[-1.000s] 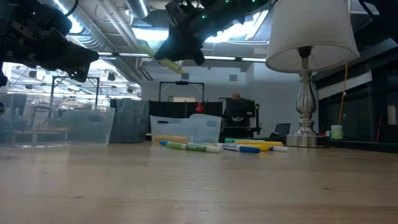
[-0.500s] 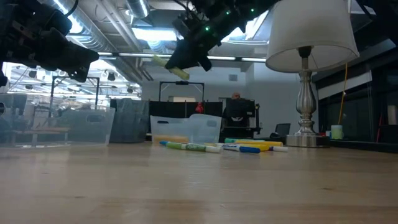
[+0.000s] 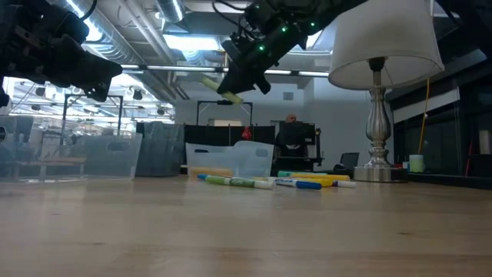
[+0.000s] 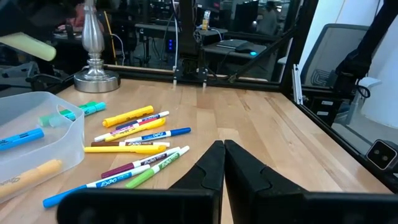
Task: Pick & Place Markers
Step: Put the light green highlighter into the top transparent bin
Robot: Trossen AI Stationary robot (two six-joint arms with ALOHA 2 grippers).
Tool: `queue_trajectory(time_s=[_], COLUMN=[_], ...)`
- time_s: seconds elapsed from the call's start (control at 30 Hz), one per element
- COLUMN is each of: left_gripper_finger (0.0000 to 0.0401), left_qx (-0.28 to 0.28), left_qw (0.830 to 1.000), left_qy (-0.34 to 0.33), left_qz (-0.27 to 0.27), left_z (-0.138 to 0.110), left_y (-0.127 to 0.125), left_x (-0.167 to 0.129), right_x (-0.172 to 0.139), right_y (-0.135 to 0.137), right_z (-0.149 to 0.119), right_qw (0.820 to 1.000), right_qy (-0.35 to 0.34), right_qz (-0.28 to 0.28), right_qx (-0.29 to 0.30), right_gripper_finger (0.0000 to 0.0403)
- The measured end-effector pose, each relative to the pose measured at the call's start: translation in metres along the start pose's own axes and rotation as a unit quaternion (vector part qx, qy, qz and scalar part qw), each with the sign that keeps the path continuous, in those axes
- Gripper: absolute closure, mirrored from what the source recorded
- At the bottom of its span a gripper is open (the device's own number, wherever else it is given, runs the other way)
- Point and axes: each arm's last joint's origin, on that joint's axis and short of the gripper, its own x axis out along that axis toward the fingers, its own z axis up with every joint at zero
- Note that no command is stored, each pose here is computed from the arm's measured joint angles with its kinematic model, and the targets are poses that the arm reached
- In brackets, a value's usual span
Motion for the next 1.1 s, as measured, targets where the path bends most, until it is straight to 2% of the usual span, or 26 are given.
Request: queue_trajectory(time_s=[0.3, 0.5, 1.1], left_gripper_finger=[0.0395, 0.0395, 0.0395], left_qx=[0.000, 0.000, 0.000], left_qw=[1.000, 1.000, 1.000], left_qy=[0.000, 0.000, 0.000], left_qz=[0.000, 0.000, 0.000], left_z=[0.000, 0.000, 0.000], left_y=[0.000, 0.000, 0.000], left_x=[0.000, 0.000, 0.000], right_x=[0.000, -0.001, 0.009], right_y=[-0.021, -0.030, -0.033], right_z=[0.001, -0.002, -0.015], right_qw=[1.000, 0.998, 0.996], right_qy=[0.000, 0.016, 0.060], right_qz=[-0.022, -0.059, -0.063], right_qx=[0.014, 0.017, 0.020], right_gripper_finger=[0.0329, 0.0329, 0.0327])
